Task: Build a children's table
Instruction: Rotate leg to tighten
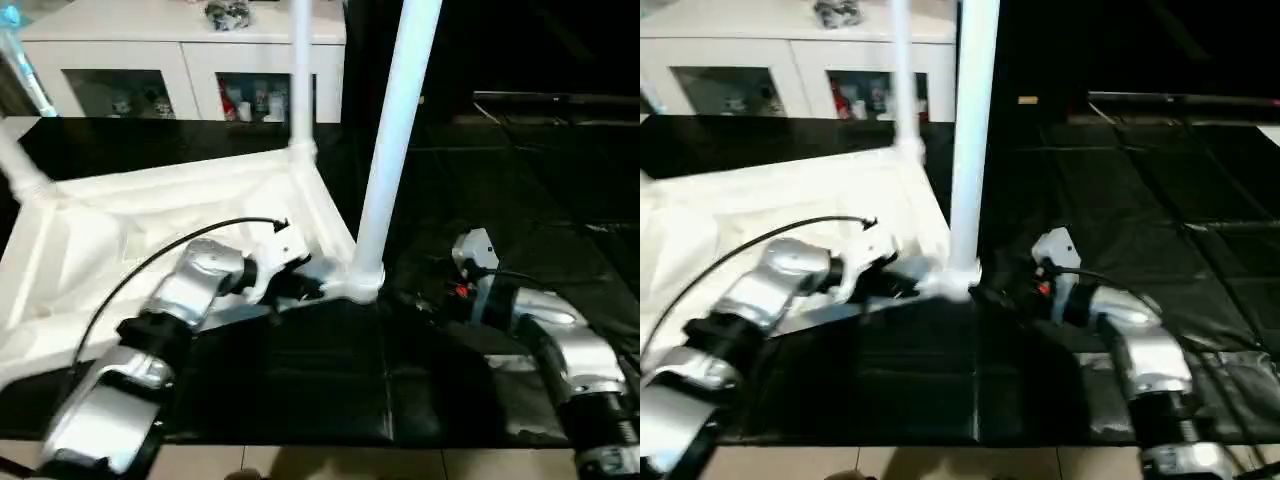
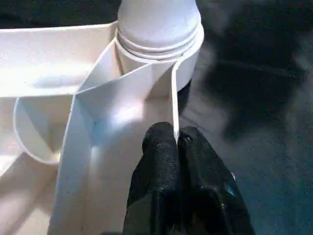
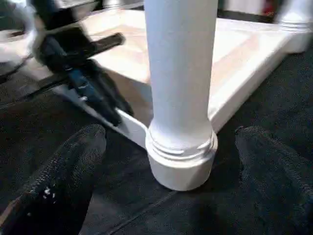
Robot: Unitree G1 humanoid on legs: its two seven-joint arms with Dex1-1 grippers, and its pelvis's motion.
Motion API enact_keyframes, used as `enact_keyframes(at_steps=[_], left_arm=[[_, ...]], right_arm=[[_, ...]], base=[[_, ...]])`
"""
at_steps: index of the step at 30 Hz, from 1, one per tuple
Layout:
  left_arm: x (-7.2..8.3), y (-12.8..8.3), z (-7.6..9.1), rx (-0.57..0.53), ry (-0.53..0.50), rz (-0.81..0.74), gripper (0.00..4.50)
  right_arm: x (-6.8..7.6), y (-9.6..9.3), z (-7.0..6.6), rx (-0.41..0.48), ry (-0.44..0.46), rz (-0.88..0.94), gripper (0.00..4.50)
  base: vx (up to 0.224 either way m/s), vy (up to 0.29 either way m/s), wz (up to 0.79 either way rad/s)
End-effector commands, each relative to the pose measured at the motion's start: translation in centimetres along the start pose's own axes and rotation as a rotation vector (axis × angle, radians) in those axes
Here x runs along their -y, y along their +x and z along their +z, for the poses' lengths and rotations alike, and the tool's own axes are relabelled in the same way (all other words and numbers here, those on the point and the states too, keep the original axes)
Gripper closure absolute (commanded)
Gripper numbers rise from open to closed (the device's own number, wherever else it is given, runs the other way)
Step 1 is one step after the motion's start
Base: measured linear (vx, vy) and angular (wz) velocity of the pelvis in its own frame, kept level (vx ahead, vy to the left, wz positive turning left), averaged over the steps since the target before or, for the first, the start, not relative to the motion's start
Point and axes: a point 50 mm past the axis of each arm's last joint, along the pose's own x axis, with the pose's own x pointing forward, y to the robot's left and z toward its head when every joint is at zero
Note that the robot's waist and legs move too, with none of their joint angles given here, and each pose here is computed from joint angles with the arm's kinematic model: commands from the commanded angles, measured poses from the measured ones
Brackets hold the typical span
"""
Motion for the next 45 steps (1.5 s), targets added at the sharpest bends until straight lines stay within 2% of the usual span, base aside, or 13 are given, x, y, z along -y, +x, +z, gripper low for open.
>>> enact_keyframes(at_steps=[1,3,9,15,16,19,22,25,26,29,35,40,45], left_arm=[[1.2,-0.2,-0.5,-0.035,0.052,-0.153,4.50],[1.5,-0.5,-0.5,-0.032,0.071,-0.197,4.50],[1.9,-0.7,-0.4,-0.052,0.112,-0.280,4.50],[2.4,-0.4,0.1,-0.063,0.144,-0.344,4.50],[2.4,-0.4,0.1,-0.062,0.145,-0.346,4.50],[2.5,-0.2,0.3,-0.057,0.151,-0.358,4.50],[2.7,-0.1,0.4,-0.054,0.156,-0.374,4.50],[2.7,-0.1,0.4,-0.055,0.158,-0.380,4.50],[2.8,-0.1,0.4,-0.056,0.159,-0.382,4.50],[2.8,0.0,0.4,-0.058,0.161,-0.383,4.50],[2.8,0.0,0.3,-0.061,0.156,-0.380,4.50],[2.4,0.2,0.3,-0.054,0.114,-0.326,4.50],[0.8,1.6,1.4,0.021,0.013,-0.088,4.50]], right_arm=[[-0.4,0.1,1.0,-0.030,-0.052,0.126,0.03],[-0.5,0.3,1.0,-0.062,-0.086,0.172,0.03],[-0.7,1.0,0.7,-0.124,-0.087,0.284,0.03],[-0.9,1.7,0.7,-0.125,-0.042,0.363,0.03],[-1.0,1.8,0.7,-0.125,-0.040,0.369,0.32],[-1.0,2.3,0.7,-0.111,-0.022,0.380,0.40],[-0.9,2.7,0.7,-0.099,-0.007,0.385,0.82],[-1.0,2.8,0.6,-0.098,0.003,0.396,0.89],[-1.0,2.8,0.6,-0.098,0.010,0.402,1.17],[-1.1,2.9,0.5,-0.103,0.026,0.419,1.27],[-1.0,3.1,0.5,-0.087,0.048,0.421,1.87],[-1.4,3.0,0.6,-0.047,0.077,0.421,2.26],[-1.5,3.8,0.1,-0.010,0.082,0.247,2.41]], base=[[0.000,0.000,0.00],[0.000,0.000,0.00],[0.000,0.000,0.00],[0.000,0.000,0.00],[0.000,0.000,0.00],[0.000,0.000,0.00],[0.000,0.000,0.00],[0.000,0.000,0.00],[0.000,0.000,0.00],[0.000,0.000,0.00],[0.000,0.000,0.00],[0.000,0.000,0.00],[0.000,0.000,0.00]])
